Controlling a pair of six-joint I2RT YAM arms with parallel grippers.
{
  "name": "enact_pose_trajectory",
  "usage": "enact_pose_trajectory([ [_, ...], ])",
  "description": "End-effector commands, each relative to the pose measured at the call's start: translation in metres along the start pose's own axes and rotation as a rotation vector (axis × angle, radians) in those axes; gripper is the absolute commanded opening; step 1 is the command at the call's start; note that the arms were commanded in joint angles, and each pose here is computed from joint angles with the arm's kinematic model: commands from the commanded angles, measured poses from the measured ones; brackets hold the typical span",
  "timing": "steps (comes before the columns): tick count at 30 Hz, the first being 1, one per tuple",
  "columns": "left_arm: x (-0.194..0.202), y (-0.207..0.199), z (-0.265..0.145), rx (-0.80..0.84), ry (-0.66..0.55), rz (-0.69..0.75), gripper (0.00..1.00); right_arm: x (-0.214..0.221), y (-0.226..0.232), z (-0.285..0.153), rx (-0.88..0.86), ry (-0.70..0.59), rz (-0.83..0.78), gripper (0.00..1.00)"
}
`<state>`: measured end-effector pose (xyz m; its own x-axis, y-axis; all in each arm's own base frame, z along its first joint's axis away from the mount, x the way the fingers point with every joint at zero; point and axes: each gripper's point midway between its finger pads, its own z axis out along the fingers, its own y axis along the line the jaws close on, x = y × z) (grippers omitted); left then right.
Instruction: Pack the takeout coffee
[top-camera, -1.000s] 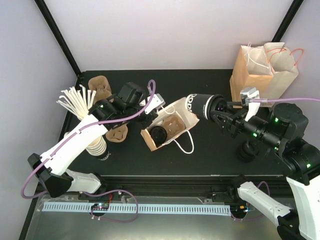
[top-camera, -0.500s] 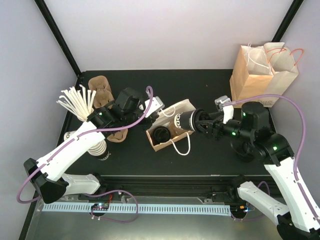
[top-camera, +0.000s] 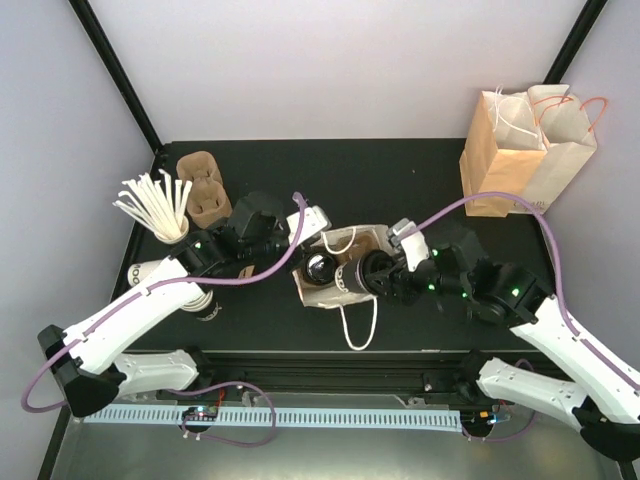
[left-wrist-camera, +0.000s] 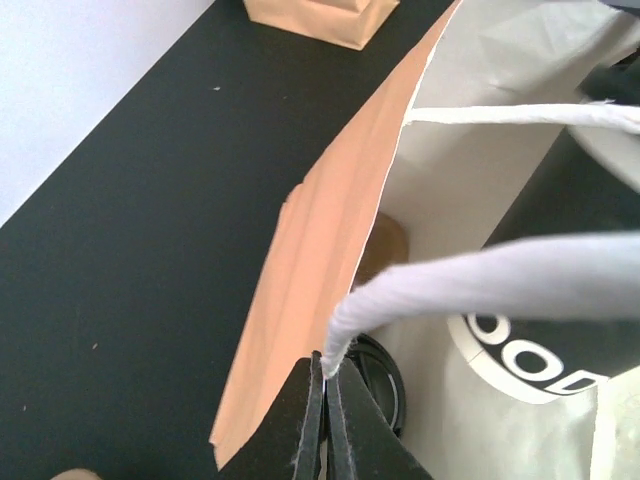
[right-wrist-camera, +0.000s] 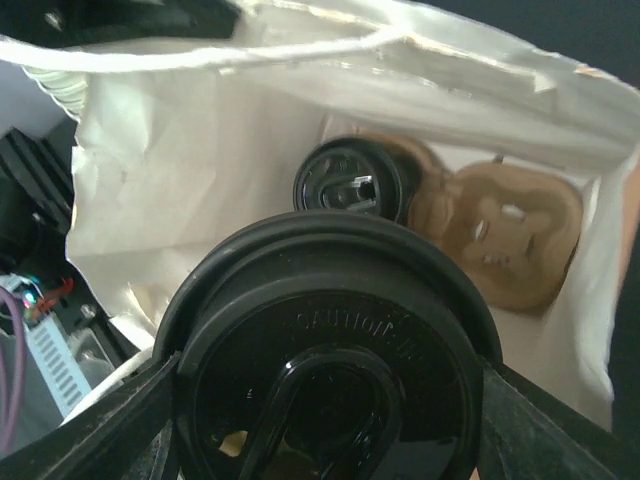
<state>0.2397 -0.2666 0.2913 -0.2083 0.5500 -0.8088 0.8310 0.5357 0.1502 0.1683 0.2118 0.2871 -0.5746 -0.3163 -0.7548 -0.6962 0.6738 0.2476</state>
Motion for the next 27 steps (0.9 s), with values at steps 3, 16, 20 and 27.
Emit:
enact_pose_trajectory([
  [3, -0.023, -0.018, -0.012, 0.008, -0.140, 0.085, 0.02, 0.030, -0.006, 0.017, 0.099, -0.016, -0.014, 0.29],
  [16, -0.007, -0.061, -0.007, 0.141, -0.151, 0.043, 0.01, 0.034, -0.005, 0.020, 0.219, -0.182, -0.122, 0.27],
  [20, -0.011, -0.062, -0.008, 0.150, -0.155, 0.049, 0.02, 0.011, -0.002, 0.017, 0.252, -0.225, -0.208, 0.27],
  [27, -0.011, -0.060, -0.009, 0.131, -0.161, 0.055, 0.01, 0.006, 0.018, 0.025, 0.191, -0.207, -0.509, 0.26],
])
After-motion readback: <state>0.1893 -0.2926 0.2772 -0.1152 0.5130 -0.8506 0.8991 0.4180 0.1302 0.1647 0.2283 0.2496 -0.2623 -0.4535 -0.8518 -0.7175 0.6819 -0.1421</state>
